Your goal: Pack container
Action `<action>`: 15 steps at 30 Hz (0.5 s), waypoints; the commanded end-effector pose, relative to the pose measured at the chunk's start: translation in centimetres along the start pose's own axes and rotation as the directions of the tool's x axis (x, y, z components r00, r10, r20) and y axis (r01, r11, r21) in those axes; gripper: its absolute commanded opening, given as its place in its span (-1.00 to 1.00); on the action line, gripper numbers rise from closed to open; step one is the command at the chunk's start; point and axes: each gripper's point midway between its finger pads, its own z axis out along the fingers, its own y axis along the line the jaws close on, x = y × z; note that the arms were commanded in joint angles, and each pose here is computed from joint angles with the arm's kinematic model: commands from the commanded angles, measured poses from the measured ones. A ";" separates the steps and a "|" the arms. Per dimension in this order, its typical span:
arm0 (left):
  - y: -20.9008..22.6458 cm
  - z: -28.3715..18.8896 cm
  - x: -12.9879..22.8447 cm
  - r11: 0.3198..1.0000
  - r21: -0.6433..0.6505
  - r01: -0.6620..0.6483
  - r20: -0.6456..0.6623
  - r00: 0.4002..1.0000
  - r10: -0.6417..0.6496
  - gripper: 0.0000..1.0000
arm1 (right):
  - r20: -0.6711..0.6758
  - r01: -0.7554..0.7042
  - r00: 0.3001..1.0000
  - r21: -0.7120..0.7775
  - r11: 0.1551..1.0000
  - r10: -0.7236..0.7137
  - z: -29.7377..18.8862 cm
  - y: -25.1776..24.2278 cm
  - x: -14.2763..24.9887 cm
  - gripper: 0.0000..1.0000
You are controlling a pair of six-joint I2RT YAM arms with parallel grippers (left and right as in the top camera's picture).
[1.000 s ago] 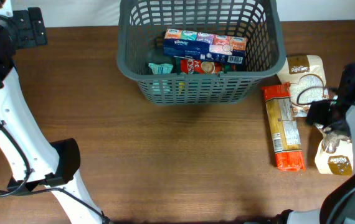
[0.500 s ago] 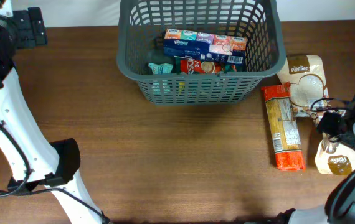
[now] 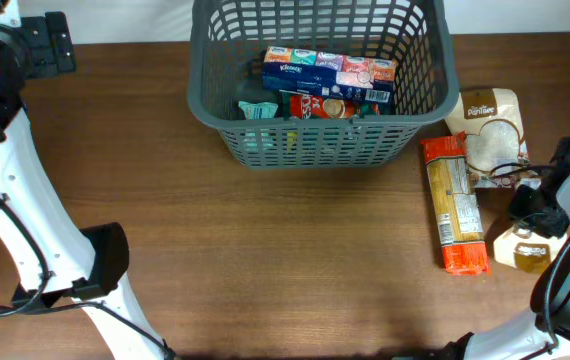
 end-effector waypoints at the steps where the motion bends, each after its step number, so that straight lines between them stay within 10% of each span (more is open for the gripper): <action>1: 0.4 -0.3 0.0 1.000 -0.013 0.019 0.003 1.000 -0.019 0.99 | -0.039 -0.013 0.999 -0.042 0.999 0.012 1.1 1.0 0.7 -0.63; 15: 0.4 -0.3 0.0 1.000 -0.013 0.019 0.003 1.000 -0.019 0.99 | 0.060 -0.021 0.998 -0.148 0.989 0.030 -10.7 1.0 -6.6 -0.92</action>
